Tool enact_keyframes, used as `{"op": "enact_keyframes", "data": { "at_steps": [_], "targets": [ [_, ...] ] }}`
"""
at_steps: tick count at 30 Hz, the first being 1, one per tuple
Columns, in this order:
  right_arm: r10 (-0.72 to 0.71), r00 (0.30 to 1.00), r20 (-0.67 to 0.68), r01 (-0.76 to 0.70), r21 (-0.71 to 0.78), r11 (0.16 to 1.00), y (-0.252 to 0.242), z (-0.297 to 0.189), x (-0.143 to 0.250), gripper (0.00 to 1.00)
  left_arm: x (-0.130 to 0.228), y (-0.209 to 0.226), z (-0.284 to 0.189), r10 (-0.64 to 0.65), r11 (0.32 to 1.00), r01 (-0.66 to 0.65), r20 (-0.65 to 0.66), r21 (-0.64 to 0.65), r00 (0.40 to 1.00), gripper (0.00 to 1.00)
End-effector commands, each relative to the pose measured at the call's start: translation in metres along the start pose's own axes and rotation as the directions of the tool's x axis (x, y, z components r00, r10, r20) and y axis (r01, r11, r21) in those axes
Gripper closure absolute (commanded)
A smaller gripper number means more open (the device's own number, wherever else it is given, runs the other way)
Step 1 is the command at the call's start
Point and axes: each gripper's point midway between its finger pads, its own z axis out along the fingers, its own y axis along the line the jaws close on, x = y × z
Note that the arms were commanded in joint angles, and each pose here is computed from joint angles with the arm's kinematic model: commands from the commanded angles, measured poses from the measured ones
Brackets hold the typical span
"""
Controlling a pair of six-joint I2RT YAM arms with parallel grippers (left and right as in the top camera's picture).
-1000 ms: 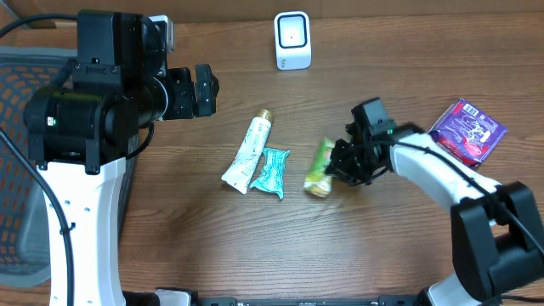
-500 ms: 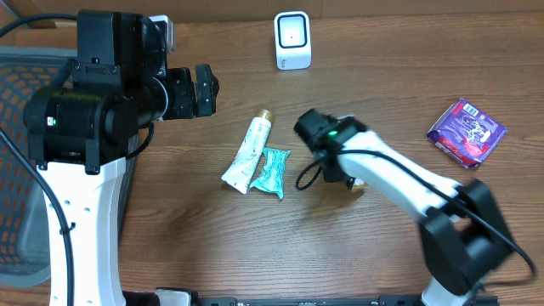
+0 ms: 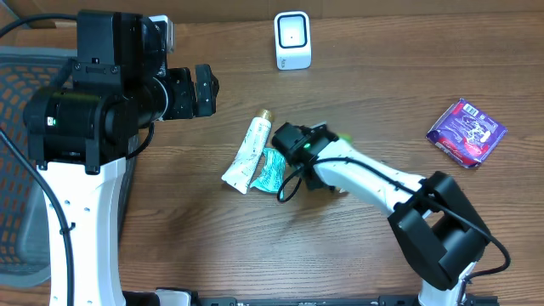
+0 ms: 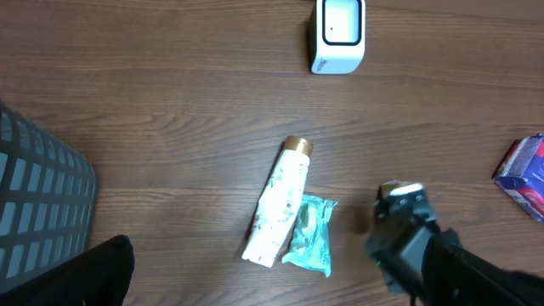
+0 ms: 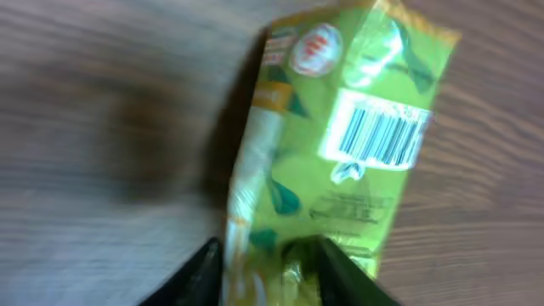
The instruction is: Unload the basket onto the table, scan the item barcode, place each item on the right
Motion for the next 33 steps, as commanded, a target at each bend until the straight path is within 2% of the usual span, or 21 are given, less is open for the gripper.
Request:
{"op": "enact_keyframes", "data": {
  "at_steps": [1,2,4,8,10,14,16,23,29,33],
  "targets": [
    [-0.042,0.999,-0.002,0.042,-0.041,0.998,0.017,-0.002,0.002,0.51,-0.002,0.000,0.000,0.019,1.000,-0.019,0.005,-0.002,1.000,0.00],
    [-0.042,0.999,0.000,0.042,-0.053,0.998,0.020,-0.003,0.002,0.42,-0.002,0.000,0.000,0.019,1.000,-0.019,0.005,-0.002,1.000,0.00],
    [-0.012,1.000,-0.002,0.012,-0.074,0.997,0.023,-0.007,-0.001,0.14,-0.002,0.000,0.000,0.020,1.000,-0.020,0.005,-0.002,1.000,0.00],
    [0.104,0.994,0.040,-0.098,-0.117,0.988,0.015,-0.035,-0.022,0.09,-0.002,0.000,0.000,0.020,1.000,-0.020,0.005,-0.002,1.000,0.00],
    [0.149,0.986,0.079,-0.132,-0.180,0.975,0.010,-0.060,-0.040,0.00,-0.002,0.000,0.000,0.020,1.000,-0.020,0.005,-0.002,1.000,0.00],
    [0.154,0.980,0.124,-0.111,-0.296,0.949,-0.013,-0.102,-0.064,0.00,-0.002,0.000,0.000,0.020,1.000,-0.020,0.005,-0.002,1.000,0.00],
    [0.148,0.982,0.121,-0.104,-0.312,0.944,-0.027,-0.106,-0.066,0.00,-0.002,0.000,0.000,0.020,1.000,-0.020,0.005,-0.002,1.000,0.00],
    [0.193,0.978,-0.078,-0.208,-0.367,0.907,-0.069,-0.066,-0.042,0.00,-0.002,0.000,0.000,0.020,1.000,-0.020,0.005,-0.002,1.000,0.00],
    [0.102,0.985,-0.137,-0.162,-0.553,0.817,-0.045,-0.028,-0.017,0.00,-0.002,0.000,0.000,0.020,1.000,-0.020,0.005,-0.001,1.000,0.00],
    [0.080,0.986,-0.148,-0.156,-0.627,0.763,-0.028,-0.012,-0.004,0.00,-0.002,0.000,0.000,0.020,1.000,-0.020,0.005,-0.002,1.000,0.00]
  ]
}}
